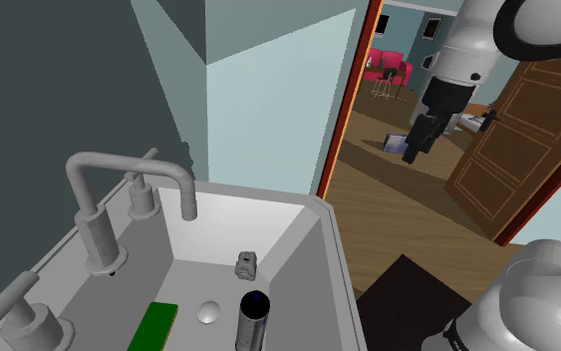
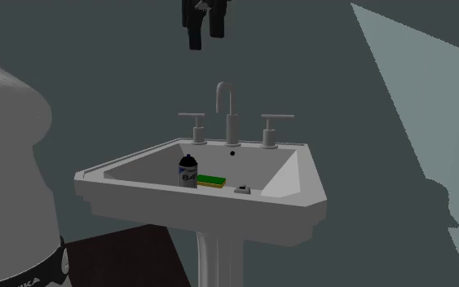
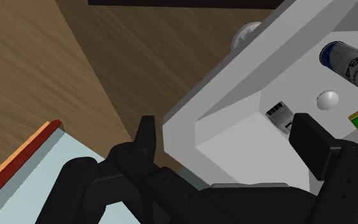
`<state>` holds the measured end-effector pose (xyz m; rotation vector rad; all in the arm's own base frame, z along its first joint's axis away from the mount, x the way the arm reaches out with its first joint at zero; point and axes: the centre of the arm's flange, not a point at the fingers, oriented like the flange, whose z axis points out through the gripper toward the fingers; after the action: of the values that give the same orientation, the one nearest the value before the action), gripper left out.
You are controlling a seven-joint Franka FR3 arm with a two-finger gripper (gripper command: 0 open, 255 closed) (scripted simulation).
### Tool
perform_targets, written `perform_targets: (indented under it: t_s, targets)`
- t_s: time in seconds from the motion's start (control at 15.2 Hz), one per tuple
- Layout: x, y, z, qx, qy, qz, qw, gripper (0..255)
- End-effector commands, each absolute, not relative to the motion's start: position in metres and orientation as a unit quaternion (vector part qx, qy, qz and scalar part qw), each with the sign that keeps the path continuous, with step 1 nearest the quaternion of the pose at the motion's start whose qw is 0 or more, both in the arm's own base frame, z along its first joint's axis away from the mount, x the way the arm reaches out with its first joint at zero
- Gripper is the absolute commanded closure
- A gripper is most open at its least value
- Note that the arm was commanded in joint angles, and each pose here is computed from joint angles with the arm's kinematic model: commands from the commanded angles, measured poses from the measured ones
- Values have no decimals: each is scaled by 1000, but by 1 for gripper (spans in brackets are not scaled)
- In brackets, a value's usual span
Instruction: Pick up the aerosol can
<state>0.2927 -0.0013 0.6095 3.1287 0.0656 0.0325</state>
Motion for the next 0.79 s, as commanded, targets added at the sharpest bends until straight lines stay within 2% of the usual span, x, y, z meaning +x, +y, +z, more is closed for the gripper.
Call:
perform_targets:
  t_s: [0.0,0.73]
  targets:
    - [293,-1,610,1000,21,10,6,0]
    - [304,123,527,1000,-17,11,23,0]
